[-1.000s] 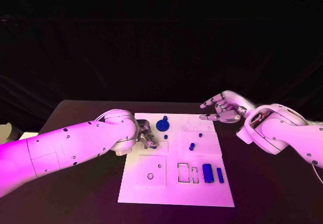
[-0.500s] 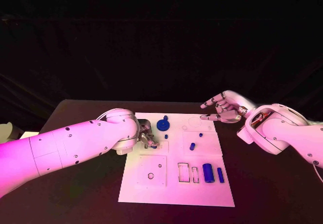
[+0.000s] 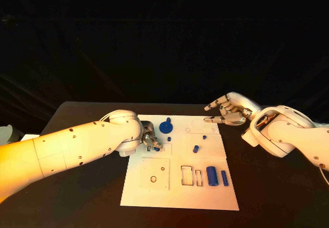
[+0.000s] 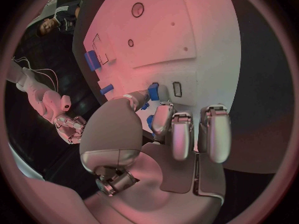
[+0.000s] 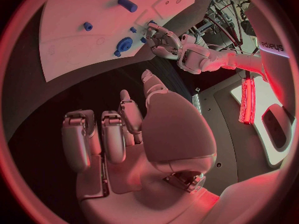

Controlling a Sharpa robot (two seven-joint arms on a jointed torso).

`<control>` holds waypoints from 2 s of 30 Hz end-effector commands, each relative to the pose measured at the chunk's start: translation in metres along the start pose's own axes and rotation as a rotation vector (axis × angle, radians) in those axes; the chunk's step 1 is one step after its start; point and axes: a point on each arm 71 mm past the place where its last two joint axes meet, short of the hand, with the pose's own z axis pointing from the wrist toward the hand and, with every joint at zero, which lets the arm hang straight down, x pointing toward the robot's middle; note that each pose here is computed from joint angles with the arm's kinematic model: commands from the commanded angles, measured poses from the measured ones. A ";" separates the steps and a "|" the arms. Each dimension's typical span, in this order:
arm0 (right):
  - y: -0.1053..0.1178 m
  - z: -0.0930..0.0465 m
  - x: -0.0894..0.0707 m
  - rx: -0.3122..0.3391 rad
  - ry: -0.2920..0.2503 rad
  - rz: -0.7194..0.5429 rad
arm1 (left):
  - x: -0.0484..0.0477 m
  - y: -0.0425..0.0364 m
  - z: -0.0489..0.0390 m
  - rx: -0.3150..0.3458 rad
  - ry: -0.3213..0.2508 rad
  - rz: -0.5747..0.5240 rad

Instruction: Assemble the parts on the task board

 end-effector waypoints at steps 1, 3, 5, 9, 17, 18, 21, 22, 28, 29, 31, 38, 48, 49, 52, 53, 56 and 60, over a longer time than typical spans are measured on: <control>0.001 0.000 0.002 -0.006 0.017 -0.008 | 0.0061 -0.0017 0.0017 0.001 0.040 0.011; 0.001 0.000 0.002 -0.006 0.017 -0.008 | 0.0059 -0.0019 0.0022 0.001 0.040 0.011; 0.001 0.000 0.002 -0.006 0.017 -0.008 | 0.0058 -0.0020 0.0026 0.000 0.041 0.011; 0.001 -0.001 0.002 -0.006 0.018 -0.008 | 0.0057 -0.0021 0.0032 -0.001 0.043 0.013; 0.001 -0.001 0.002 -0.004 0.020 -0.008 | 0.0053 -0.0012 0.0044 -0.005 0.047 0.015; 0.001 -0.001 0.001 -0.004 0.020 -0.008 | 0.0052 -0.0009 0.0045 -0.006 0.047 0.015; 0.001 -0.001 0.001 -0.003 0.019 -0.008 | 0.0049 -0.0001 0.0047 -0.007 0.046 0.014; 0.001 -0.001 0.001 -0.004 0.021 -0.008 | 0.0046 0.0004 0.0047 -0.008 0.045 0.012; 0.001 -0.001 0.002 -0.008 0.026 -0.007 | 0.0027 0.0023 0.0041 -0.007 0.033 -0.002; 0.001 -0.001 0.002 -0.008 0.026 -0.007 | 0.0024 0.0027 0.0039 -0.007 0.031 -0.005; 0.001 -0.001 0.002 -0.007 0.026 -0.007 | 0.0017 0.0038 0.0032 -0.006 0.026 -0.012; 0.000 -0.001 0.001 -0.005 0.022 -0.007 | -0.0015 0.0073 -0.0005 -0.001 0.000 -0.047; -0.002 -0.001 0.001 0.000 0.022 -0.007 | -0.0125 0.0040 -0.0129 0.040 -0.028 -0.122; -0.002 -0.001 0.001 0.001 0.023 -0.007 | -0.0148 0.0038 -0.0149 0.046 -0.026 -0.132; -0.003 -0.001 0.002 0.003 0.024 -0.006 | -0.0246 0.0050 -0.0207 0.058 -0.010 -0.148; -0.004 -0.001 0.002 0.004 0.024 -0.005 | -0.0320 0.0069 -0.0235 0.058 -0.003 -0.144; -0.005 0.000 0.003 0.007 0.026 -0.004 | -0.0520 0.0139 -0.0283 0.046 -0.002 -0.134; -0.006 0.000 0.003 0.010 0.027 -0.003 | -0.0769 0.0259 -0.0288 0.018 -0.013 -0.130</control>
